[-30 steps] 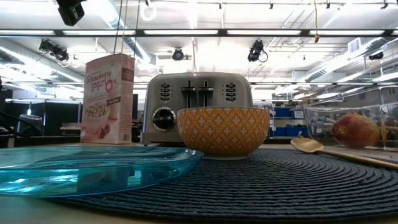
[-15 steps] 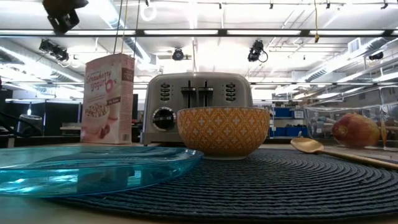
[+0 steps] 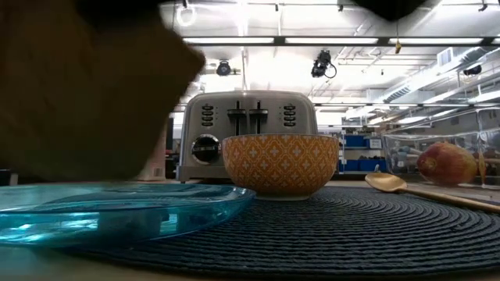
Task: Arrange a breakfast setting
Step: Put the toasted bread on the blue plate, then put the orange cup of milk on the blue table mat
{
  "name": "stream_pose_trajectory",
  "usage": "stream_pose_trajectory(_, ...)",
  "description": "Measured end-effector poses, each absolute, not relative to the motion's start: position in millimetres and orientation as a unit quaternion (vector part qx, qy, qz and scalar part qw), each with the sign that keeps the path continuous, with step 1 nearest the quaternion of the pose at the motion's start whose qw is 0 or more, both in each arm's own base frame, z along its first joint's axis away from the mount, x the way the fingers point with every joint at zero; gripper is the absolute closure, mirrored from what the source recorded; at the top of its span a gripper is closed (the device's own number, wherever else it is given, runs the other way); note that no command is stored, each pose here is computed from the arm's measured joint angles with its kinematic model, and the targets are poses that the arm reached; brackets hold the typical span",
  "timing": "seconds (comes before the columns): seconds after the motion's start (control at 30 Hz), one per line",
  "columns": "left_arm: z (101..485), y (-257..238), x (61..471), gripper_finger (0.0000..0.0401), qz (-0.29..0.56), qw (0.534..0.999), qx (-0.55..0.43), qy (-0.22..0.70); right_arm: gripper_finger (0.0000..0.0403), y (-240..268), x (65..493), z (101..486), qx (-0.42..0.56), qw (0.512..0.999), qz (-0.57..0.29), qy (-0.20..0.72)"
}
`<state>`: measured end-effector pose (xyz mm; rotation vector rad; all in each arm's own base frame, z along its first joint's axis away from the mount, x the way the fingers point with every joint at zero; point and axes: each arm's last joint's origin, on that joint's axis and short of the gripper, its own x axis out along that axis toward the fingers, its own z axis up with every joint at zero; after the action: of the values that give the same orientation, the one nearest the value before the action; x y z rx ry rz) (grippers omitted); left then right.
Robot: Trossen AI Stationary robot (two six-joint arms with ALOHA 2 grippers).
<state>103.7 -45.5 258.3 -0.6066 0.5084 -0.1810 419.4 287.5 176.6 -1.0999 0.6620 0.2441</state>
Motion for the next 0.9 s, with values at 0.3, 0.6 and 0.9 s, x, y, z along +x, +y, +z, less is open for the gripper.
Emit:
stream_pose_trajectory(0.3, 258.8, -49.1, 102.2, 0.0209, -0.095, 0.917, -0.298, 0.247, 0.038, 274.7, 428.3, 156.9, -0.521, 0.775, 0.115, 0.338)
stream_pose_trajectory(0.6, 259.2, -49.1, 102.4, 0.0209, -0.091, 0.915, -0.309, 0.245, 0.0314, 271.3, 430.3, 155.4, -0.472, 0.798, 0.135, 0.349)
stream_pose_trajectory(0.9, 268.1, -60.7, 109.6, 0.0209, -0.134, 0.913, -0.323, 0.211, 0.026, 274.6, 429.1, 154.6, -0.411, 0.823, 0.164, 0.355)
